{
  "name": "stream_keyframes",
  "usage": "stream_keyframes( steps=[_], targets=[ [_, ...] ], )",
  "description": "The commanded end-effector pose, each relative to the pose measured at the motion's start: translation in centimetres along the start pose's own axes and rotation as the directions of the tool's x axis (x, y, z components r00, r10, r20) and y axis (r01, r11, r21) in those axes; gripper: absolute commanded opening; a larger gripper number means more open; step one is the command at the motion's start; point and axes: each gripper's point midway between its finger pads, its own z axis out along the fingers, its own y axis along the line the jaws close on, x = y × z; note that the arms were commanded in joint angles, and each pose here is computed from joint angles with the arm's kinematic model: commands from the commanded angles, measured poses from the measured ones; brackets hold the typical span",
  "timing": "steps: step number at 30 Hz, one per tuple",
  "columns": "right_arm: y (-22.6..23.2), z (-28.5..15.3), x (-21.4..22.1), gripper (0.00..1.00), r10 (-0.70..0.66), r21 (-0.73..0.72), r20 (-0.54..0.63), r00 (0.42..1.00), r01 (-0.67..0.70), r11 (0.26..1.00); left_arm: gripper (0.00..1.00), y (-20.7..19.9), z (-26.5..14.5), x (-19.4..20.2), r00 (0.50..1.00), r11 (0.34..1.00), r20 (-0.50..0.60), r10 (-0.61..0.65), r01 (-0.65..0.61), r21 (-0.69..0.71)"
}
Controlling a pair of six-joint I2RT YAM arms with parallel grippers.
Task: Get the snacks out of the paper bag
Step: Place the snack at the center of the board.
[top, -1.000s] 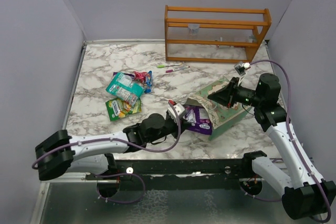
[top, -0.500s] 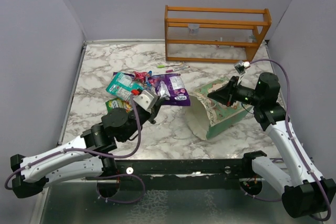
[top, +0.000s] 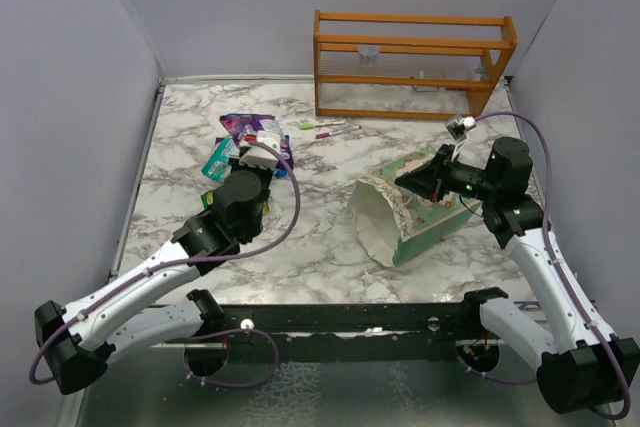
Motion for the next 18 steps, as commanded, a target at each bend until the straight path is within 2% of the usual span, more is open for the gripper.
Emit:
stream_keyframes(
  steps=[1,9,14,18],
  targets=[
    [-0.4,0.3,-0.7,0.01,-0.034,0.012,0.021,0.999,0.034,0.999,0.00,6.2,1.5,2.7,0.981,0.952,-0.058,-0.184,0.164,-0.258],
    [-0.7,0.2,-0.5,0.01,-0.039,0.029,0.016,0.999,0.038,0.999,0.00,11.8,2.8,10.6,0.913,0.824,-0.106,-0.394,0.300,-0.481],
    [-0.6,0.2,-0.6,0.01,-0.040,0.029,0.018,0.999,0.039,0.999,0.00,12.3,3.3,15.2,0.829,0.747,-0.151,-0.538,0.386,-0.541],
    [-0.6,0.2,-0.7,0.01,-0.041,0.025,0.028,0.999,0.040,0.999,0.00,11.5,3.7,15.9,0.791,0.726,-0.155,-0.592,0.440,-0.528]
  ],
)
